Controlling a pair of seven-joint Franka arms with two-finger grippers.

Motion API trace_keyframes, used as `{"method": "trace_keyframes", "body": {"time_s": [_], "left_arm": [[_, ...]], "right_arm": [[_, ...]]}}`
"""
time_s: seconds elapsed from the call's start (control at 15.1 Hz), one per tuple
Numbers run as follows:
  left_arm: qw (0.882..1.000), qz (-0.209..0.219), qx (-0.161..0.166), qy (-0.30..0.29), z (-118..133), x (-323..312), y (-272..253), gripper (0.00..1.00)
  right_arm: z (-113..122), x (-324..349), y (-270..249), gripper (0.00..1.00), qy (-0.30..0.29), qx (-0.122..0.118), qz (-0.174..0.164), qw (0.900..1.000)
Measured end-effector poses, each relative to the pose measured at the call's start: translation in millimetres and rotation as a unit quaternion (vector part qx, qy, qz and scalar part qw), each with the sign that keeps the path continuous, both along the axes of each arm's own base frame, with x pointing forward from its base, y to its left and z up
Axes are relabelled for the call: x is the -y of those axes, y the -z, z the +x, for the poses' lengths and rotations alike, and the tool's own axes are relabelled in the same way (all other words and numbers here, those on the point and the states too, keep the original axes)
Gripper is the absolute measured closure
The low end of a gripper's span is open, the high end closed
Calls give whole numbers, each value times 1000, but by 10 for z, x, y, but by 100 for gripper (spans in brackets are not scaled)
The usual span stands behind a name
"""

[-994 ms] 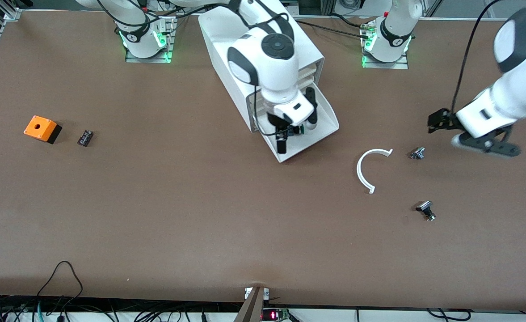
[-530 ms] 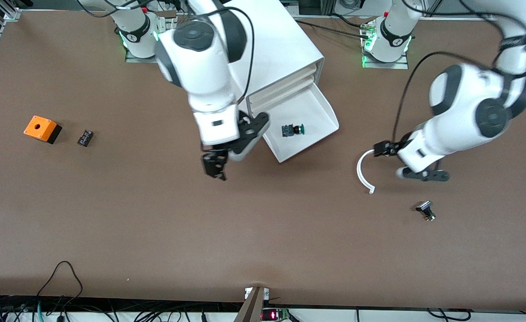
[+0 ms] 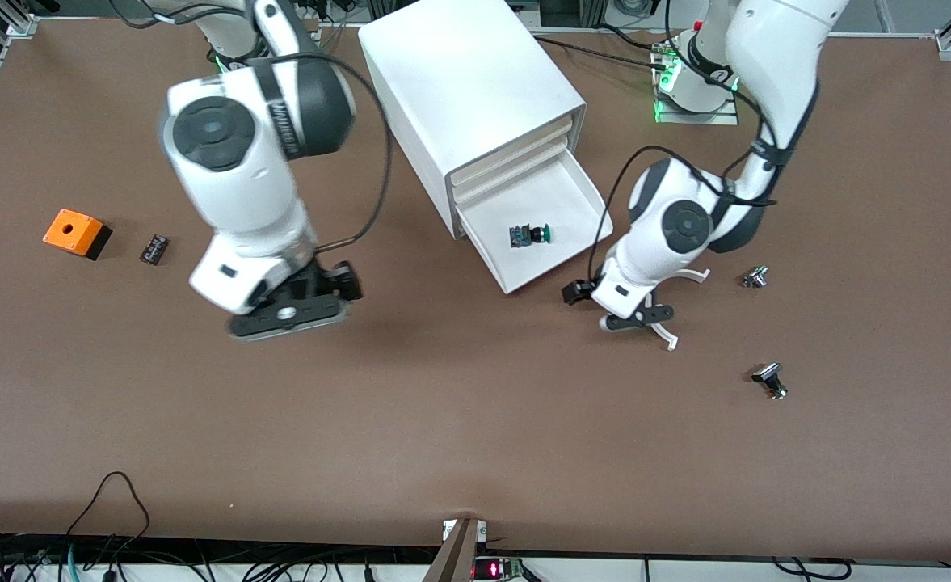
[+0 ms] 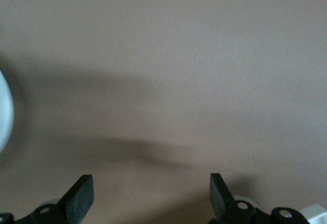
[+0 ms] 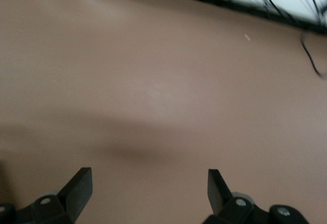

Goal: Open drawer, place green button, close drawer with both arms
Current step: 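Push the drawer shut with the left gripper while the right gripper withdraws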

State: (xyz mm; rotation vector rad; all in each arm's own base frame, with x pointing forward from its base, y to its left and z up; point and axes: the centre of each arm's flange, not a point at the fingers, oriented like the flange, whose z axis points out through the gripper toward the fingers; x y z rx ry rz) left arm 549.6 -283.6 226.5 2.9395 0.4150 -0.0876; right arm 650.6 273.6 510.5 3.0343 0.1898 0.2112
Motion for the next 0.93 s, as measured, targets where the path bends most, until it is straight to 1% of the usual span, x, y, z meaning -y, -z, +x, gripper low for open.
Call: {"method": "trace_keyframes", "body": {"time_s": [0.13,0.27,0.4,0.53,0.66,0.8,0.86,0.93], "left_arm": [[1000,7,-15,-18,-201,103,145,0],[999,14,-27,-28,-387,226,199,0],[999,19,-35,-28,-603,389,191,0],[998,8,-57,-34,-909,607,185,0],[996,-5,-82,-41,-1205,777,181,0],[995,-7,-92,-33,-1385,858,170,0],[995,-7,-93,-30,-1426,874,163,0],[995,-6,-95,-27,-1453,890,155,0]], "right_arm": [[0,509,-149,0,61,-35,-1,998],[9,1116,-311,0,119,-56,4,991],[55,1941,-406,0,179,-60,29,982],[49,2628,-382,0,217,-54,54,973],[-28,2894,-303,0,236,-46,66,968],[-182,3031,-245,0,242,-48,72,966],[-260,3120,-245,0,223,-52,72,971],[-322,3211,-263,0,182,-55,71,979]]}}
